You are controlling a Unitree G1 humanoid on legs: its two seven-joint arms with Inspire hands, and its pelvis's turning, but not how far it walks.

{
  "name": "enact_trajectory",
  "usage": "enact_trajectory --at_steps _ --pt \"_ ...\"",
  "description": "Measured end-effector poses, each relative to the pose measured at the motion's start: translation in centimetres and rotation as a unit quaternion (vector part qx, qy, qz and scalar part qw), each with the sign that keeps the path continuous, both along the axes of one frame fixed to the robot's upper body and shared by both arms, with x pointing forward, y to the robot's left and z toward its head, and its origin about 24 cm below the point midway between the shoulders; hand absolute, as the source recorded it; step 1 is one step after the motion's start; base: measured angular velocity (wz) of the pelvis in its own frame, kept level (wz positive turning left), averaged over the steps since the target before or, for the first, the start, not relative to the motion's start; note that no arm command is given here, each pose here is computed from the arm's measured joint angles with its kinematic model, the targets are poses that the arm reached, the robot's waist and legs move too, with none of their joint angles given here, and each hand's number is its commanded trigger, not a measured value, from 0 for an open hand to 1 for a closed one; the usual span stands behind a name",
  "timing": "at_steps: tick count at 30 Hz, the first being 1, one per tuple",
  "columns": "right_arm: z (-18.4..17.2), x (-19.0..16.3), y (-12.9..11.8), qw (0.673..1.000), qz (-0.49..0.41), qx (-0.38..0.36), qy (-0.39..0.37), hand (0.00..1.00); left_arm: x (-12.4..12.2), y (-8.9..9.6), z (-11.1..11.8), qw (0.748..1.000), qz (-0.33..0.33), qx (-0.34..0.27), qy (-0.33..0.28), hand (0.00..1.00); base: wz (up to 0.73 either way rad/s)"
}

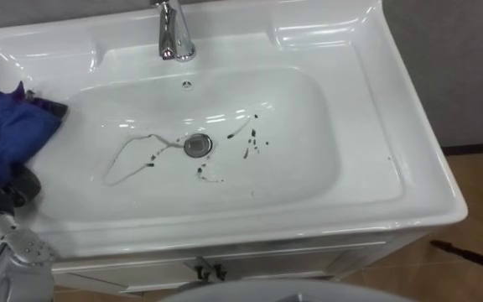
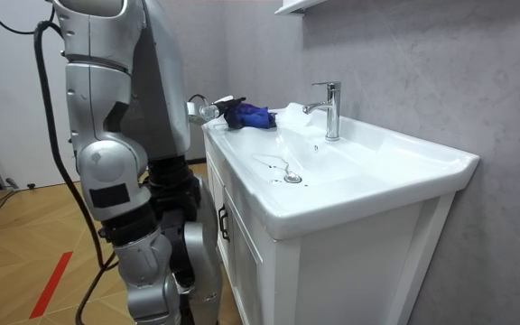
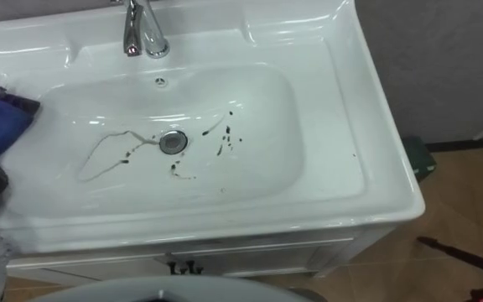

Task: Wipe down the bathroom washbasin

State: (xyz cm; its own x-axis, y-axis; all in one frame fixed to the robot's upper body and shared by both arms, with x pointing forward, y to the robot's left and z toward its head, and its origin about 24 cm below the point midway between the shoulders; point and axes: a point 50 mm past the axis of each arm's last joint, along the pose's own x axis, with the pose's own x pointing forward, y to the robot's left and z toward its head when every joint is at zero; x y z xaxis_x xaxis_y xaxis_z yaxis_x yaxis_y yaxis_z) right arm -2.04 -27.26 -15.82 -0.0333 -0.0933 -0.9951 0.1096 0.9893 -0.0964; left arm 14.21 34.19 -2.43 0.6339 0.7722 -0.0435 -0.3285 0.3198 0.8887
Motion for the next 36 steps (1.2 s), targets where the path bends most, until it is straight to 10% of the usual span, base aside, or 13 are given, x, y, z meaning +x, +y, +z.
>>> enact_trajectory --at_steps 21,24,28,29,30,36 --pt "0.2 0.3 -0.7 0.999 -0.030 -0.017 -0.006 0.00 1.6 1.7 1.3 0.999 0.015 -0.028 0.041 0.00 0.00" --pt "0.2 0.3 -0.7 0.999 -0.030 -0.019 -0.003 0.00 1.8 1.8 1.3 0.998 0.011 -0.037 0.049 0.34 0.00" --pt "0.2 0.3 -0.7 0.999 -0.031 -0.023 -0.001 0.00 1.9 1.9 1.4 0.997 0.007 -0.048 0.060 0.43 0.00" --pt "0.2 0.2 -0.7 0.999 -0.031 -0.023 0.000 0.00 1.9 1.9 1.4 0.997 0.007 -0.049 0.061 0.91 0.00" --pt "0.2 0.2 -0.7 0.999 -0.032 -0.022 0.003 0.00 2.0 2.0 1.5 0.997 0.006 -0.049 0.063 1.00 0.00" --pt "0.2 0.0 -0.7 0.999 -0.032 -0.023 0.010 0.00 2.2 3.8 3.4 0.996 0.008 -0.002 0.085 1.00 0.00"
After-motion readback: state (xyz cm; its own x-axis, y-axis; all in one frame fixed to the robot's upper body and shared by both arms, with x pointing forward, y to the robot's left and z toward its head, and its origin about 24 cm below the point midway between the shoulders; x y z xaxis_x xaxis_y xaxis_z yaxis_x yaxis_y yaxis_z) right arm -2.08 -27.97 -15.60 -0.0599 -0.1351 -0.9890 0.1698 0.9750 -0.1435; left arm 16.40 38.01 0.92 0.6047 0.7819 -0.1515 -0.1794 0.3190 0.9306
